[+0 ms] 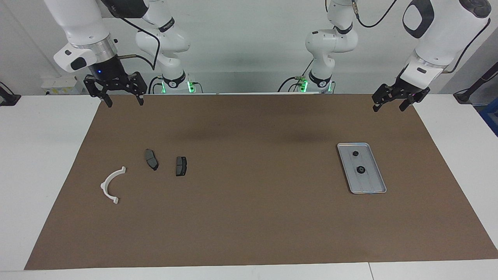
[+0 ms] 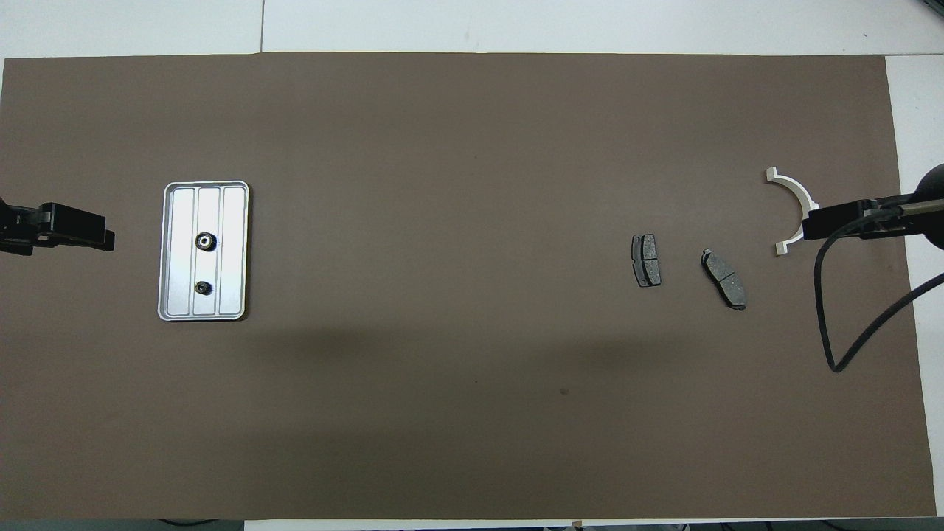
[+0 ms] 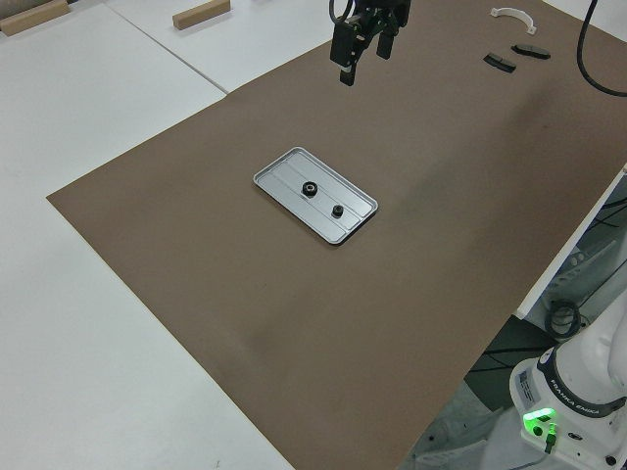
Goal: Pick bearing gear from pile to tray
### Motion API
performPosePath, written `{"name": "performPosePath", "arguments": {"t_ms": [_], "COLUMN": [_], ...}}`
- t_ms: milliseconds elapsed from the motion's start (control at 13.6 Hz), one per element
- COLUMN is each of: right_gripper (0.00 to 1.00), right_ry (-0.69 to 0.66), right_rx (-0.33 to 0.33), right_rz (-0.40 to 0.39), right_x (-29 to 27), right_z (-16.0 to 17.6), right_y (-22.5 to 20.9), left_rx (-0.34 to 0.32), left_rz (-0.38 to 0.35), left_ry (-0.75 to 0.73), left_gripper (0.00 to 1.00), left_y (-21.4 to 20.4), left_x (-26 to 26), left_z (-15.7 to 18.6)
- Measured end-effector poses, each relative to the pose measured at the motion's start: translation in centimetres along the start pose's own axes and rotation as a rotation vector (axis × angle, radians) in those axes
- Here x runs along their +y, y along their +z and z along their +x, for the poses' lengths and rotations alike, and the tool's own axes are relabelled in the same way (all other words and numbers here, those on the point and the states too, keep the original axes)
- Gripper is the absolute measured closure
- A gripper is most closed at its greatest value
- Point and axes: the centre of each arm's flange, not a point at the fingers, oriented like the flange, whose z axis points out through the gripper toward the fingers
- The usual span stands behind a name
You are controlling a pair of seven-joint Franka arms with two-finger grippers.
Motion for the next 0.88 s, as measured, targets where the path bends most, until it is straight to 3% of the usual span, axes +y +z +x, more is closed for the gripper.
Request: {"name": "performPosePath", "arguments": {"t_ms": [880], "right_gripper": [0.0], "right_ry": [0.001], "right_rx": [0.0], "right_rz": [0.0], "right_x": [0.1], "right_z": [0.0], "right_y": [0.0], "left_rx": [-0.001], "left_rz": [0.007], "left_ry": [0.032], "left_gripper": [0.0], "left_y": [-0.1], "left_x": [2.7], "left_z": [0.1]}}
